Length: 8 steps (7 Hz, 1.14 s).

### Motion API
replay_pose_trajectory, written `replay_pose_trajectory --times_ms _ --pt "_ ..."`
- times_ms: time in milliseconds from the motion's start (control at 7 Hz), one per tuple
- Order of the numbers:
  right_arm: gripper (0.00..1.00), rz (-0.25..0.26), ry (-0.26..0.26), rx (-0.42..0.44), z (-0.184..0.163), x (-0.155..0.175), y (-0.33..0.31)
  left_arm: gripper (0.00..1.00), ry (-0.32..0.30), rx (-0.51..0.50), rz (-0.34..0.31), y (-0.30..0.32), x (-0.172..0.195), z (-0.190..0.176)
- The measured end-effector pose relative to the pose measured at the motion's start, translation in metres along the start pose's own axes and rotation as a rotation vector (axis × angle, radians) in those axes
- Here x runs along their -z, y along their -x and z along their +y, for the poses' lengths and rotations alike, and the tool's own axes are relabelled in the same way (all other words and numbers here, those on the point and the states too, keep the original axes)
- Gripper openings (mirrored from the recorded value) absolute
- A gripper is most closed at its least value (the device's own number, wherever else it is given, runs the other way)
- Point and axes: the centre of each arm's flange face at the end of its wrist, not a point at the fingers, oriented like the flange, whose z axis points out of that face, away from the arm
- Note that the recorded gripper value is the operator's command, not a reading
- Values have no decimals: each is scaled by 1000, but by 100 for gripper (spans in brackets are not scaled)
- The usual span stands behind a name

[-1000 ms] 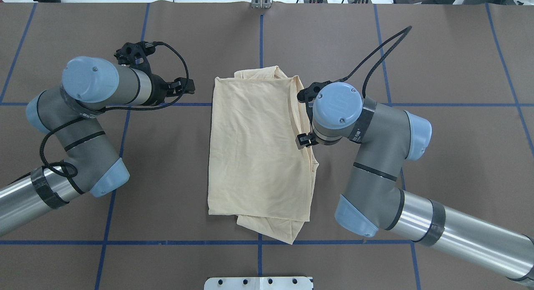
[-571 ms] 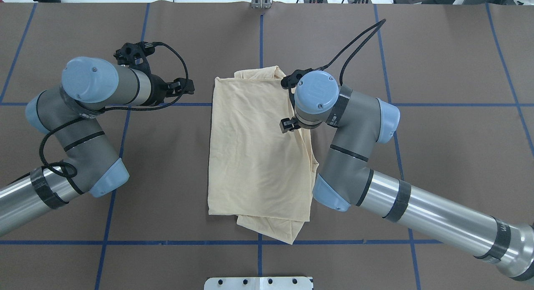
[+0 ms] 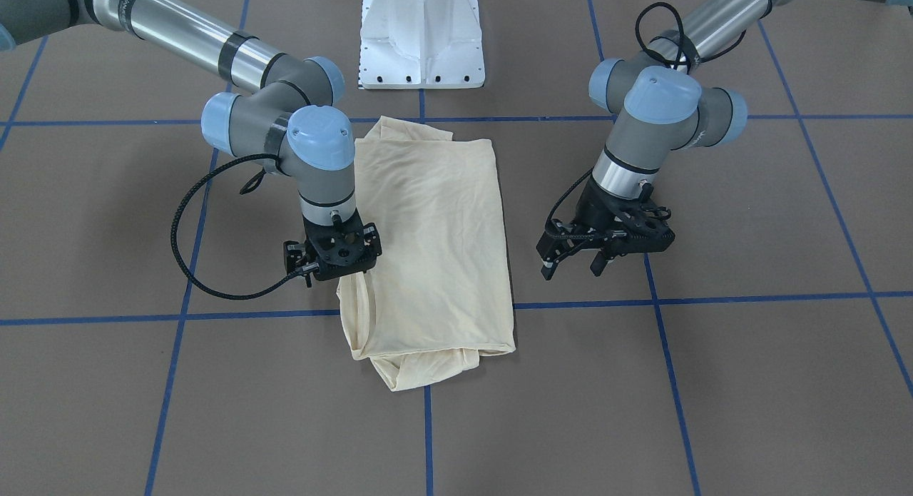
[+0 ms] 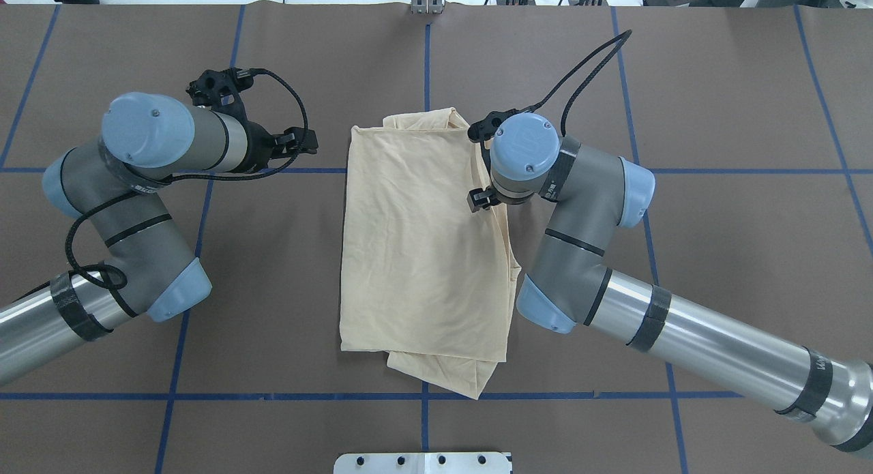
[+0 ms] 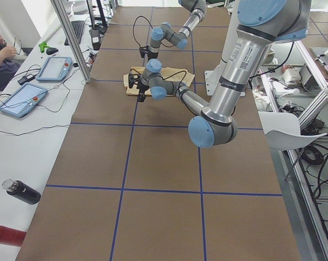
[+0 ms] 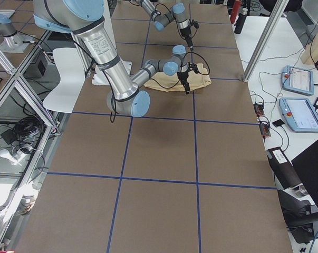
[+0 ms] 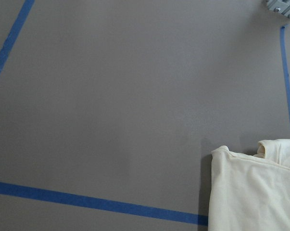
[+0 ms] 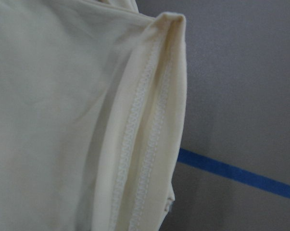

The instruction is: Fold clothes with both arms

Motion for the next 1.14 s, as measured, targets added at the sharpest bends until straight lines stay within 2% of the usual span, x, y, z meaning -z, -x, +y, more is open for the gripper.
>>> replay_pose_trajectory --times_ms 571,857,1143 --pt "100 14 26 28 -10 -7 -52 100 1 2 0 0 -1 0" --pt "100 -45 49 12 -18 11 -69 100 0 7 10 -4 3 1" --pt "100 -98 70 -28 -10 46 -75 100 29 54 44 -15 10 17"
